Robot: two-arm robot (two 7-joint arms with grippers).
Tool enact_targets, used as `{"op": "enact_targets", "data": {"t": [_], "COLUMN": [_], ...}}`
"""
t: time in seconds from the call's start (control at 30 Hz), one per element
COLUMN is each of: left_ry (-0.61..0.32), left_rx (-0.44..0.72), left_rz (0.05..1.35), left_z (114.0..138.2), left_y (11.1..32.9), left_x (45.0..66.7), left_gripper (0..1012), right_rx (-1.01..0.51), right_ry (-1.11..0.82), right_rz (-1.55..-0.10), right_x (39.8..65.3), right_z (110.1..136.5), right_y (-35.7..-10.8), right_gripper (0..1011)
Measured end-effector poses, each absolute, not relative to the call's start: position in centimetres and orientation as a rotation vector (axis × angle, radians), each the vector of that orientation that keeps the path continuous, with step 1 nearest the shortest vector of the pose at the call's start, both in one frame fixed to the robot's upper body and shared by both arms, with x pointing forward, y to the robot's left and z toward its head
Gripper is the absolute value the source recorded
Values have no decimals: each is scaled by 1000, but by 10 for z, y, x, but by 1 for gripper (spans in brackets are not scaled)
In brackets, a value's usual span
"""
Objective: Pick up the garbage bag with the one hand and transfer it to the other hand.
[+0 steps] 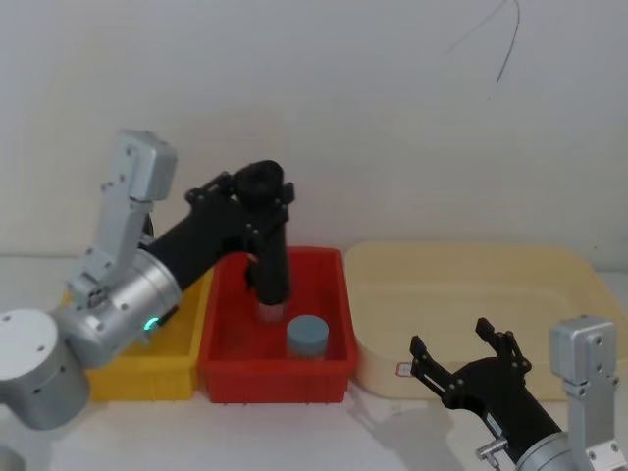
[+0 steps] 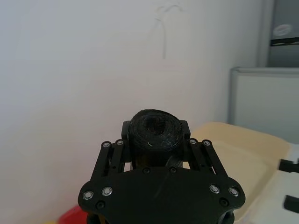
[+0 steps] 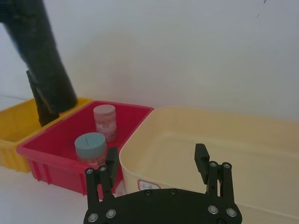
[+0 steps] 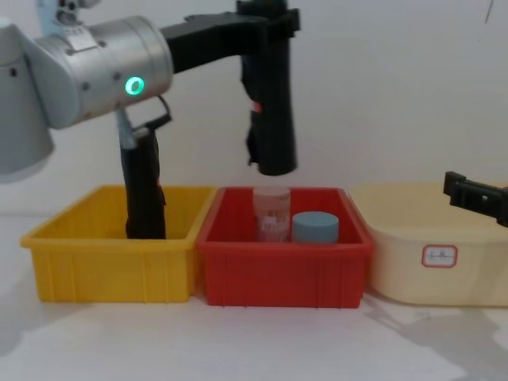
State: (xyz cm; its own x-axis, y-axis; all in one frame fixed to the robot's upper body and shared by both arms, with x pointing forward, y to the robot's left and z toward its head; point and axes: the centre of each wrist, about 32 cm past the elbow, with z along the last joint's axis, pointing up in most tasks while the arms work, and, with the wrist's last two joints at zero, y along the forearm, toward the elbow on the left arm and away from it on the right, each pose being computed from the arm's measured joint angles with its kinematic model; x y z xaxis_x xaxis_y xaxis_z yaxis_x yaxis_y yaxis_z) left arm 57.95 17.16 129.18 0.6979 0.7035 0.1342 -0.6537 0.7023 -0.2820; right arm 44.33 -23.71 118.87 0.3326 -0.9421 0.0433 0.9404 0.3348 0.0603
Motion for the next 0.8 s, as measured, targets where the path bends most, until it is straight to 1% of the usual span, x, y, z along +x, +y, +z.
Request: {"op": "enact_targets", "data": {"t": [0.1, 0.37, 0.6, 0.8], "left_ry": [-205, -150, -125, -113], "left_rx": [-222, -221, -218, -217], "left_rz": [709, 612, 557, 529], "left_z": [1287, 1279, 1275, 1273], "left_y": [160, 137, 124, 117], "left_x": [591, 611, 621, 625], "left_gripper": [544, 544, 544, 544], "right_rx": [26, 26, 27, 36], "right_ry": [-75, -75, -75, -75], "right_rz": [-1229, -1229, -1228, -1206], "right_x": [443, 443, 443, 443], "right_z": [1189, 1189, 1189, 1191], "right_y": [-237, -237, -237, -236], "right_gripper": [1000, 1000, 1000, 999]}}
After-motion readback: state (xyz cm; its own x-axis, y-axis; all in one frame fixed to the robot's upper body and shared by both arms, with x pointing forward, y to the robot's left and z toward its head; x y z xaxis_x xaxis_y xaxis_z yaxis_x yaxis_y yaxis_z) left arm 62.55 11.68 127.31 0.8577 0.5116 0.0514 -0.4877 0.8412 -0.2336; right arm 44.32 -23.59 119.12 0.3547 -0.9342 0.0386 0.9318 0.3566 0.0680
